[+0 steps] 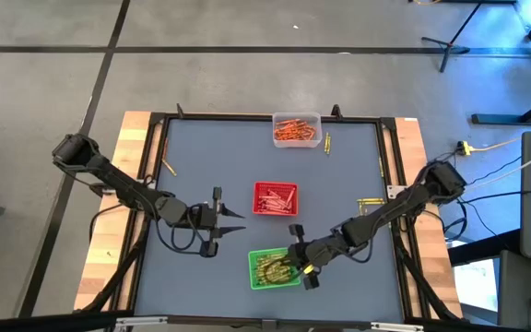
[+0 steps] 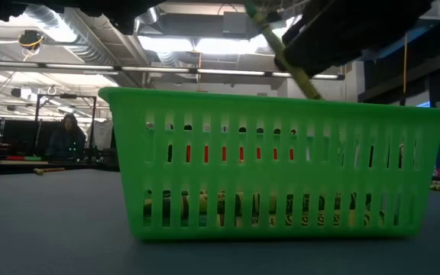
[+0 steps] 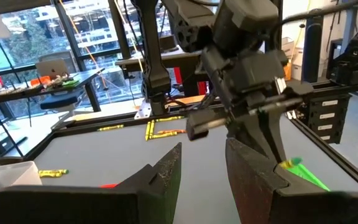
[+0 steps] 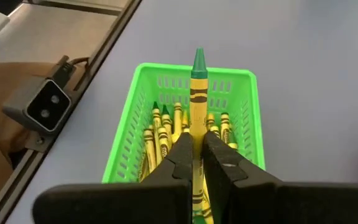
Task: Sort crayons
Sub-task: Put the green crayon into the green bin
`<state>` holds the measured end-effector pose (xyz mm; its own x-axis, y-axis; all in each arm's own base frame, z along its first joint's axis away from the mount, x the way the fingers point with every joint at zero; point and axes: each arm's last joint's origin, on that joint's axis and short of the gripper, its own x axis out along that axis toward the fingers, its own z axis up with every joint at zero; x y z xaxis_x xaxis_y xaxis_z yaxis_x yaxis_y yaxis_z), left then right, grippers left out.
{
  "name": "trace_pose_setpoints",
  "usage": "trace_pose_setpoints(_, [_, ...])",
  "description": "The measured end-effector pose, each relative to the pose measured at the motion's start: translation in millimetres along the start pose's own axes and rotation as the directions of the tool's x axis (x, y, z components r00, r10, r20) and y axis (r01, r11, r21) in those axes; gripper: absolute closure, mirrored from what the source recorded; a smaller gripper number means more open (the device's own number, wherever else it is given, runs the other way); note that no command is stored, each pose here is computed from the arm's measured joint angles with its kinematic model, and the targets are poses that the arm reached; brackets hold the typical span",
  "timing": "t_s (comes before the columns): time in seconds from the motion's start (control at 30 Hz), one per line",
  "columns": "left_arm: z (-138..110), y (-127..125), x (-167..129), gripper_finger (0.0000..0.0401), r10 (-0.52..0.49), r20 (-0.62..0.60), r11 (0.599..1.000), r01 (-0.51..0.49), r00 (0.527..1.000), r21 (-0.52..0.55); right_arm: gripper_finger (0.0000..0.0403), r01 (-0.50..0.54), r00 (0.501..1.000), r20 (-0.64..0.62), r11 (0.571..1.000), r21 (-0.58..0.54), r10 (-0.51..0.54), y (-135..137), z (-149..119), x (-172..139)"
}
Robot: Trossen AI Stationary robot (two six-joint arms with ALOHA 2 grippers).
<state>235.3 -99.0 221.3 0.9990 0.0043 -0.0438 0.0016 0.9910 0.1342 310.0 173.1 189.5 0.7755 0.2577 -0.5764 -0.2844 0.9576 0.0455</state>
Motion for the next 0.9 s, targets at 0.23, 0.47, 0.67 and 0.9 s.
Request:
trace_pose_setpoints(0.23, [-0.1, 0.0, 0.0, 0.0291, 0.000, -0.001, 1.000, 0.000, 1.000, 0.001, 0.0386, 0.008, 1.000, -0.009, 0.999, 0.037, -0.008, -2.1, -5.7, 10.4])
trace_pose_setpoints(0.47, [0.0, 0.0, 0.0, 0.0291, 0.000, 0.000, 1.000, 0.000, 1.000, 0.000, 0.0292, -0.012, 1.000, -0.019, 0.995, 0.102, 0.014, -5.9, -5.2, 10.4])
trace_pose_setpoints(0.67, [0.2, 0.2, 0.1, 0.0291, 0.001, 0.002, 1.000, -0.001, 1.000, -0.001, 0.0225, -0.042, 0.997, -0.058, 0.994, 0.099, 0.048, -8.9, 3.2, -12.7])
trace_pose_setpoints(0.9, [0.2, 0.1, 0.0, 0.0291, 0.001, 0.002, 1.000, -0.001, 1.000, -0.008, 0.0219, 0.072, 0.983, -0.182, 0.972, 0.222, -0.031, -17.9, 9.4, -74.9])
